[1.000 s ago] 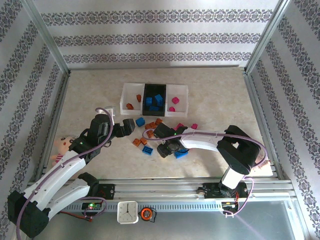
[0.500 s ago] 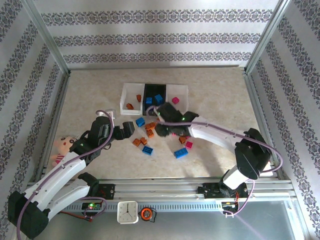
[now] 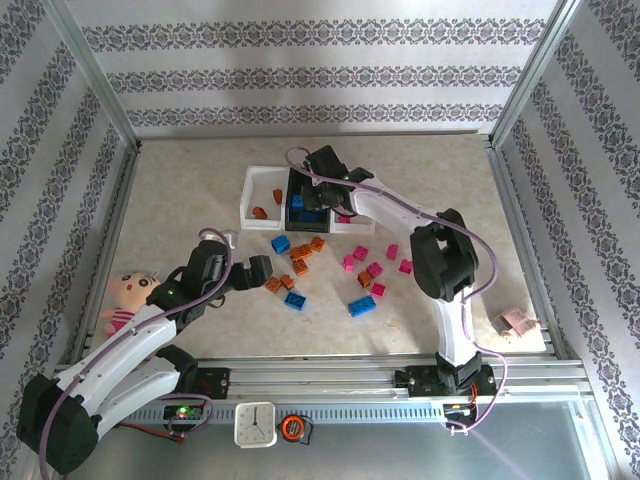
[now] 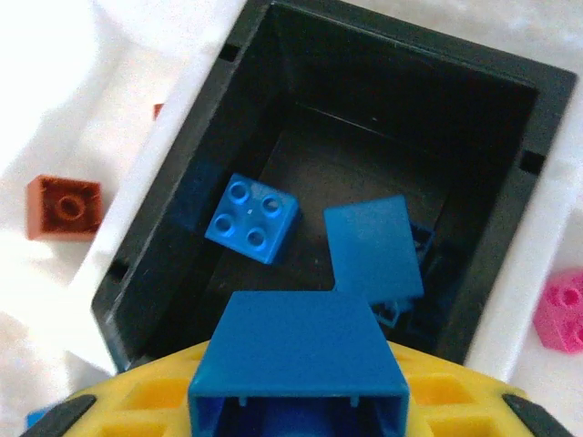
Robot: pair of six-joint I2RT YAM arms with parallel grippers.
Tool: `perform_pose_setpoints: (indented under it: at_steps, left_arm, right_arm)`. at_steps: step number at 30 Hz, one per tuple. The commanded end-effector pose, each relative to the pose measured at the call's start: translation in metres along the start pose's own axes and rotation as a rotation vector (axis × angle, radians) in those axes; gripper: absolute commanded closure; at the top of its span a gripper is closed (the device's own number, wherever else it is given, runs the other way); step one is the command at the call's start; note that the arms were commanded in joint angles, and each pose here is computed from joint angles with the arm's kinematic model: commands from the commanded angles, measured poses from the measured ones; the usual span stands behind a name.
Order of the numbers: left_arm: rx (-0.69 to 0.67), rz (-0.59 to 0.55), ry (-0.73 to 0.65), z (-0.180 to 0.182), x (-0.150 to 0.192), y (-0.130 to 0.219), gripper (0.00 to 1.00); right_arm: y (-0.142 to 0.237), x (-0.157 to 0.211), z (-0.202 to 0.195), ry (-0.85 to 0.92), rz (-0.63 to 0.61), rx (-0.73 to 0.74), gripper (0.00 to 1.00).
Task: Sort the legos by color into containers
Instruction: Place the lego in the container, then pick up the lego from the bottom-center of the table.
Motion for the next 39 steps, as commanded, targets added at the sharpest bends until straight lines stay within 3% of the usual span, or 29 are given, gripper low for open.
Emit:
perform_pose_setpoints:
  at_steps: [1,4,9,13,17,22,27,33,39]
  left_arm:
    - [0.038,-0.009,0.032,-0.004,0.000,-0.005,0.00]
    - [0.051,0.000,0.035,-0.005,0.003,-0.007,0.00]
    - [0.065,0.012,0.031,-0.008,0.005,-0.009,0.00]
    - [0.074,0.019,0.026,-0.009,0.006,-0.010,0.00]
    - [0.073,0.018,0.023,-0.009,0.006,-0.008,0.00]
    - [0.068,0.000,0.014,-0.008,0.004,-0.006,0.00]
    - [0.061,-0.007,0.013,-0.006,0.004,-0.008,0.00]
    - [0.057,-0.003,0.018,-0.004,0.009,-0.013,0.00]
    - [0.060,0.008,0.021,-0.004,0.011,-0.019,0.00]
  right_arm:
    - [-0.003,-0.015,0.002,-0.009,-0.011,0.029,0.69]
    - [-0.011,-0.020,0.004,-0.002,-0.004,0.039,0.67]
    - [-0.012,-0.034,0.004,-0.001,-0.028,0.054,0.41]
    - [0.013,-0.050,0.014,-0.005,-0.072,0.016,0.38]
    - [0.044,-0.040,0.021,0.011,-0.086,-0.022,0.35]
    - [0.084,0.008,0.009,0.031,-0.068,-0.017,0.33]
    - [0.106,0.085,-0.029,0.024,0.013,0.055,0.32]
    - [0.120,0.189,-0.075,-0.008,0.198,0.145,0.30]
    - [0.130,0.257,-0.086,-0.030,0.346,0.190,0.29]
Point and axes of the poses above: each hand's point on the last joint's axis, 136 mm out from that joint toward the fingers, its own y axis back along the fingers, its own z axis along the line the jaws close on, x = y × z, the point moved 1 cm from there along y, back along the fingers, and after that the axes turned 15 degrees about -y, right-handed, at the moved point
